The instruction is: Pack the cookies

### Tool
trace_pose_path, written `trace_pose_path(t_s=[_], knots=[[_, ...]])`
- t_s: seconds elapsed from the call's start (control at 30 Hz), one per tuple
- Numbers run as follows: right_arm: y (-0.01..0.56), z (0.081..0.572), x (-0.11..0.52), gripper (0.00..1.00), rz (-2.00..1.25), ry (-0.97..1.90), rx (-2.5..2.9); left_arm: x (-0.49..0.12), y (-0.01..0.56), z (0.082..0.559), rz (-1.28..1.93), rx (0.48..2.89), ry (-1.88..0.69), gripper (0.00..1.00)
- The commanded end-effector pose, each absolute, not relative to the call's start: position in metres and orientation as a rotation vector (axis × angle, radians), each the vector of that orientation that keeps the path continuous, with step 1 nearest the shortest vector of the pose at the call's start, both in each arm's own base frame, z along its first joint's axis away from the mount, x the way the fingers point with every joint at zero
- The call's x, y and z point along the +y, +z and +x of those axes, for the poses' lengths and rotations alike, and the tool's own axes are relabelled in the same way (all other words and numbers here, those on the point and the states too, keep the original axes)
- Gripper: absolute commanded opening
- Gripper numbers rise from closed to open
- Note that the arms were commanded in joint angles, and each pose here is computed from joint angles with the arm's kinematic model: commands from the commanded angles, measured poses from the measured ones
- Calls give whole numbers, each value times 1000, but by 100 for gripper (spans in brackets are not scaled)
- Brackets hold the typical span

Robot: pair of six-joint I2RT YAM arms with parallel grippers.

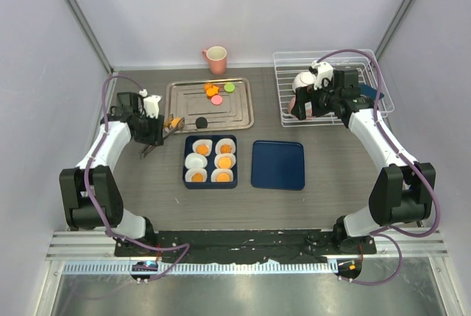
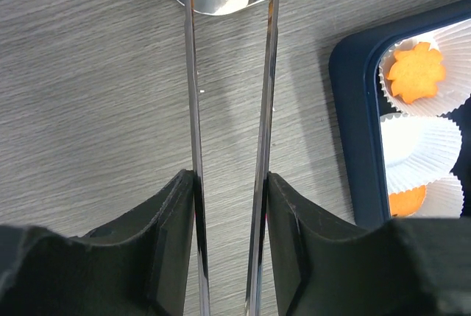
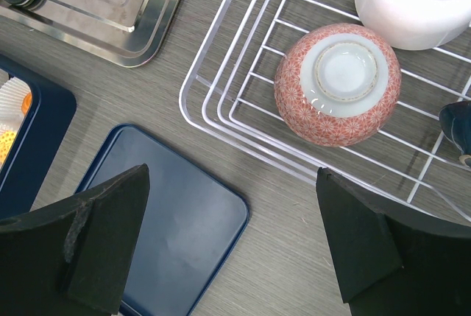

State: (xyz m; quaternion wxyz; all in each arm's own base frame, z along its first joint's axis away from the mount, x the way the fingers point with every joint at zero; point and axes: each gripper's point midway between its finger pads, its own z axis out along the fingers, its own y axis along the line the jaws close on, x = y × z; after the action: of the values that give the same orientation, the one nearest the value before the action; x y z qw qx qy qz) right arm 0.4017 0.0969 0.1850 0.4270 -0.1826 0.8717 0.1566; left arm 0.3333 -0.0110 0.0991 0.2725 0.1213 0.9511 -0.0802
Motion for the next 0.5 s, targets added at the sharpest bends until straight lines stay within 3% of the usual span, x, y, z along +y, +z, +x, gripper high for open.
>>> trace_pose_path(t_s=[0.0,0.47], knots=[[194,404,99,100,-476,396,2142,-14,111,344,327,2523,-255,42],[192,405,99,100,-474,394,2147,-25,145,351,330,2420,-317,30]])
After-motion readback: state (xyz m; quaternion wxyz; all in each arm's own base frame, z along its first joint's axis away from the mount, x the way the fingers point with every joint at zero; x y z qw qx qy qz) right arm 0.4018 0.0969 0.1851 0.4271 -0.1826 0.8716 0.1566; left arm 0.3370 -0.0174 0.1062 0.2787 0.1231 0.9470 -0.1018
